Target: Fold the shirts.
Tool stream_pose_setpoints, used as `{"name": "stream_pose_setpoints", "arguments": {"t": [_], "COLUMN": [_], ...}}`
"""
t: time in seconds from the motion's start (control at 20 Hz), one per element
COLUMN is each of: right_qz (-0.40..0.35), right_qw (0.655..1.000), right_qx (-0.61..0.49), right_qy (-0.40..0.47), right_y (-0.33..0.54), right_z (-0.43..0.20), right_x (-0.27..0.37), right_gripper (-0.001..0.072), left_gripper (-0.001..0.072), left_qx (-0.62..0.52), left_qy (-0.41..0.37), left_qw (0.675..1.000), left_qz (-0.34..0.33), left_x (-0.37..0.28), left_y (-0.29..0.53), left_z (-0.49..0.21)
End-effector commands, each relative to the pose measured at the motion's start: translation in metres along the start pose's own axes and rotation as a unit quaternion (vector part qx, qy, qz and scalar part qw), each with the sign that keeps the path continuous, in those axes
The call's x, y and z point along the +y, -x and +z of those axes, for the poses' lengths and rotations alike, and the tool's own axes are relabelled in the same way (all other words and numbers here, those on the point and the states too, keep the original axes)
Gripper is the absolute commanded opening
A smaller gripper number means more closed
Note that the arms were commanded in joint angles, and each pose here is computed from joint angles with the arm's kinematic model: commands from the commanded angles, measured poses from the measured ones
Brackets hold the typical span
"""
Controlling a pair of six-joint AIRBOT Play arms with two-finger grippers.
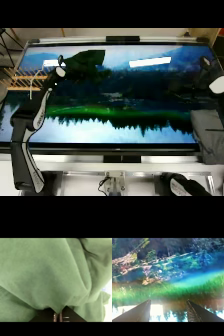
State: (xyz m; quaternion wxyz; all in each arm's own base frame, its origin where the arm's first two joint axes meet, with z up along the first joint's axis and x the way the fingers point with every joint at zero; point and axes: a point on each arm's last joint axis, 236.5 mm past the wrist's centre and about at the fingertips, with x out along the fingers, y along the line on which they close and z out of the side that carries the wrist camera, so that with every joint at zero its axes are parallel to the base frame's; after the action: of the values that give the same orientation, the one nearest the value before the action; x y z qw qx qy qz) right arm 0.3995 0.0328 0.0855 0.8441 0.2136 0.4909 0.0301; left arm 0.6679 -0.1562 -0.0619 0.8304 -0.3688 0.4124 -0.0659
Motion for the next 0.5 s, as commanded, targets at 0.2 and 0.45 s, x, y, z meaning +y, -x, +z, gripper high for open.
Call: {"name": "stream_pose_setpoints", "arguments": {"t": [0.2,0.45], "right_qz": [0.015,-0.036], "right_qw": [0.999,0.989], "right_qx": [0.007,-0.023], "right_qy": [0.039,0.138], "right_y": [0.012,0.099], "right_z": [-0.001,-0.002], "right_x": [0.012,0.014], "right_gripper": [0.0553,0.0553], "left_gripper": [0.0039,0.0038], "left_qx": [-0.086,-0.121], "left_qy": [-0.198,-0.375], "left_qw": [0.969,0.906], "left_qz": [-0.119,-0.157], "left_x": [-0.176,-0.293], "left_y": [0.164,0.384], "left_z": [0.043,-0.031]}}
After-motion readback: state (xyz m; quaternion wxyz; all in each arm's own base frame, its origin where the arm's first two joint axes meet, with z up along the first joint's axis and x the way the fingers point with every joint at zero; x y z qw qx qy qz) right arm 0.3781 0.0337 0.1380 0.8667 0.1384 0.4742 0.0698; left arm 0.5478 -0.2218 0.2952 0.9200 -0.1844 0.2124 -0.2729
